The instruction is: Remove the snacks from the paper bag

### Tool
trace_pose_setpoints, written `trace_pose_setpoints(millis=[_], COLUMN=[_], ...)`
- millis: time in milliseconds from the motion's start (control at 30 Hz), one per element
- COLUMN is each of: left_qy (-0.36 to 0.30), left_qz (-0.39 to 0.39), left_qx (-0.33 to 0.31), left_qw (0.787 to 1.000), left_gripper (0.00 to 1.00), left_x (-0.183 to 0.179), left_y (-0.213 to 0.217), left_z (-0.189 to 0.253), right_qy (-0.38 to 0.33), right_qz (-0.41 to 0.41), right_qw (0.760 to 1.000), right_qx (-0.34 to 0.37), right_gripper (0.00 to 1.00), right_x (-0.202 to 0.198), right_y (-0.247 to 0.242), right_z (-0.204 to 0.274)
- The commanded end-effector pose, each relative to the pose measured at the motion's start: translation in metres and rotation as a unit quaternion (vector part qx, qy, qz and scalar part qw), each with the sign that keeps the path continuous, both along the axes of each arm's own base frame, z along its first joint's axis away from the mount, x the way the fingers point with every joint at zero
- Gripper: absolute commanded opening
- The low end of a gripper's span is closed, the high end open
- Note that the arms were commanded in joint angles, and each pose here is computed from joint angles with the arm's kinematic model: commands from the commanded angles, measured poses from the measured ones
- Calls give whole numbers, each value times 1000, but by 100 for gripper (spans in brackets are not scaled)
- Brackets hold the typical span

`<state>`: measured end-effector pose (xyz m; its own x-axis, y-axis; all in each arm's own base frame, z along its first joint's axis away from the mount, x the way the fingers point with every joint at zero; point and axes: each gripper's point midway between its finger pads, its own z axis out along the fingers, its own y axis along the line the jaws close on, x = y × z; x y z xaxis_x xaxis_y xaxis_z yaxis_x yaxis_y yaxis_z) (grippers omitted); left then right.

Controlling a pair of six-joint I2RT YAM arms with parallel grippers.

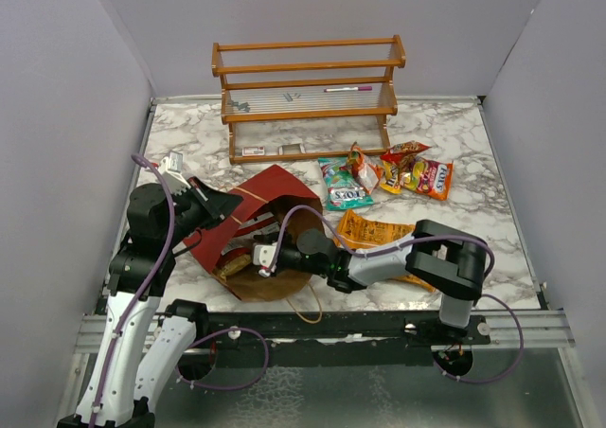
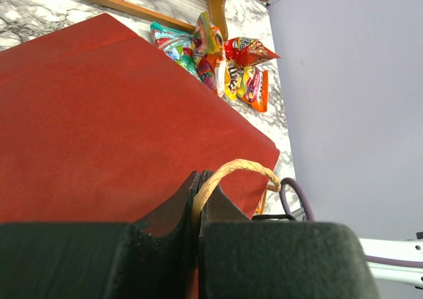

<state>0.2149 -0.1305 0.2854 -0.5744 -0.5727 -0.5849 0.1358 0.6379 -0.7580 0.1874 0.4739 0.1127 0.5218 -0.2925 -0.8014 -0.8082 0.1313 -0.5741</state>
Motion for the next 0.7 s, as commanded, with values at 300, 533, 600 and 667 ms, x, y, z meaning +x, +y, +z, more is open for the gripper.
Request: trace_pose_setpoints(millis=[300,533,600,667], left_qy=[-38,-34,-32,-29], left_qz=[-21,-25,-25,-27], left_qx=[-12,-18,-21,-26], left_qw=[999,999,999,999], left_gripper=[0,0,0,0], left_x=[-2,-3,-4,-5], left_y=[-6,-8,-8,-9], left_z=[23,23,22,21], right_qy=[-46,-84,-92,-100], right_qz=[25,-15,-25,-29], right_qw=[998,996,995,994], right_qx=[18,32,37,36], right_gripper=[49,42,40,40], right_x=[2,25,30,35], right_y=[27,42,47,53], right_z=[-4,0,1,-1])
